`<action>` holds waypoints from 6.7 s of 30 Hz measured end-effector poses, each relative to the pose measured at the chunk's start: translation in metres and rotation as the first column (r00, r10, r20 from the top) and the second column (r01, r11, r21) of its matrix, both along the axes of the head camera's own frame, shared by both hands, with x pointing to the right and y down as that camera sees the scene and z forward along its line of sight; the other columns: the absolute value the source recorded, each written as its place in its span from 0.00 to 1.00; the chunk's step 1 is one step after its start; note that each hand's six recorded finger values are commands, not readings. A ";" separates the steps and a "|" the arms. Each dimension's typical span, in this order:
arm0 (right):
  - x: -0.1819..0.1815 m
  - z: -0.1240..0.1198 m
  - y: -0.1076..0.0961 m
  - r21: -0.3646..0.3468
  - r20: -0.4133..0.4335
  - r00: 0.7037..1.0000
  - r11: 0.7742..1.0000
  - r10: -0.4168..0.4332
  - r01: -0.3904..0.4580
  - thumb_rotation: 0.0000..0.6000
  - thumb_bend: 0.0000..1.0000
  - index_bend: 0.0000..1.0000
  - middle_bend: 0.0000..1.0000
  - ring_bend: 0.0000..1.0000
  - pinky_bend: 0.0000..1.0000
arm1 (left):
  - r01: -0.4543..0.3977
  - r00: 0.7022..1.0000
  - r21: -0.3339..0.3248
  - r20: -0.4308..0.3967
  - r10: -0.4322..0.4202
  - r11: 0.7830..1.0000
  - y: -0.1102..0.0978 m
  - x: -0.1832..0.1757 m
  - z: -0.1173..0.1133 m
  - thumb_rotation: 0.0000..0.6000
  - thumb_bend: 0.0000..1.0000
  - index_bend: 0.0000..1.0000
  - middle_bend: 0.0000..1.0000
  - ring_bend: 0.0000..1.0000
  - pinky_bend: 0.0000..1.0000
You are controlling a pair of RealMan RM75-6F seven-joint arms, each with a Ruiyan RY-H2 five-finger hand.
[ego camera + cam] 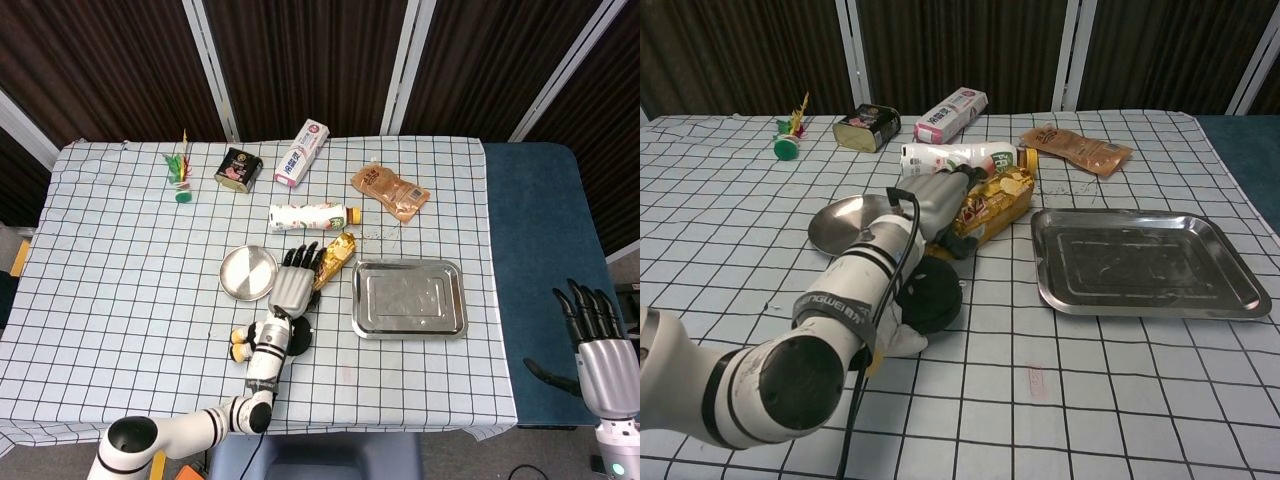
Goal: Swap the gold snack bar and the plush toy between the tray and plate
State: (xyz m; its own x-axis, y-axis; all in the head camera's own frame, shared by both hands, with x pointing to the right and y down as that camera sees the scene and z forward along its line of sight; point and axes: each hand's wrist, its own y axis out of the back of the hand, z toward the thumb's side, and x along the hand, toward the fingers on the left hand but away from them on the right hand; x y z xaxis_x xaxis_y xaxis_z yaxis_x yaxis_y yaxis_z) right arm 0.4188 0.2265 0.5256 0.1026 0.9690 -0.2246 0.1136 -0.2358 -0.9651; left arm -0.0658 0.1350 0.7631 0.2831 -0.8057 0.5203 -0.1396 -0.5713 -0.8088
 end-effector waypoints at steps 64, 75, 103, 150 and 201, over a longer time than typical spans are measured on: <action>-0.002 0.012 -0.002 -0.035 -0.028 0.999 0.999 0.014 -0.015 1.00 0.04 0.00 0.00 0.00 0.00 | 0.070 0.983 0.140 0.160 -0.092 0.988 0.025 -0.188 -0.011 1.00 0.50 0.07 0.09 0.07 0.22; -0.003 0.015 -0.002 -0.056 -0.033 0.999 0.998 0.008 -0.010 1.00 0.04 0.00 0.00 0.00 0.00 | 0.061 0.985 0.126 0.153 -0.081 0.990 0.027 -0.212 -0.035 1.00 0.48 0.00 0.00 0.00 0.14; -0.161 0.088 -0.065 -0.365 0.155 0.904 0.827 -0.399 0.428 1.00 0.04 0.00 0.00 0.00 0.00 | 0.216 0.931 0.179 0.259 -0.258 0.960 0.103 -0.375 -0.152 1.00 0.48 0.20 0.16 0.07 0.14; -0.365 0.196 -0.058 -0.369 0.301 0.785 0.693 -0.541 0.619 1.00 0.06 0.42 0.30 0.35 0.39 | 0.260 0.920 0.115 0.272 -0.282 0.959 0.102 -0.385 -0.145 1.00 0.48 0.20 0.16 0.07 0.15; -0.097 0.137 -0.093 -0.284 -0.020 0.977 0.938 -0.212 0.198 1.00 0.26 0.65 0.51 0.51 0.65 | 0.257 0.927 0.116 0.251 -0.279 0.959 0.103 -0.379 -0.146 1.00 0.48 0.21 0.16 0.07 0.15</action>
State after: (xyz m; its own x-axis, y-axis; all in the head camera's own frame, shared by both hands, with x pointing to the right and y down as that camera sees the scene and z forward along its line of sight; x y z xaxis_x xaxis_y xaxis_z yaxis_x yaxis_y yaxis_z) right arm 0.3217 0.1333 0.6629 0.2740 0.8261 -0.4924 -0.0120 -0.5090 -0.8607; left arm -0.4447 0.2379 0.6169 -0.0868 -0.8745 0.4771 -0.0557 -0.4739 -0.8788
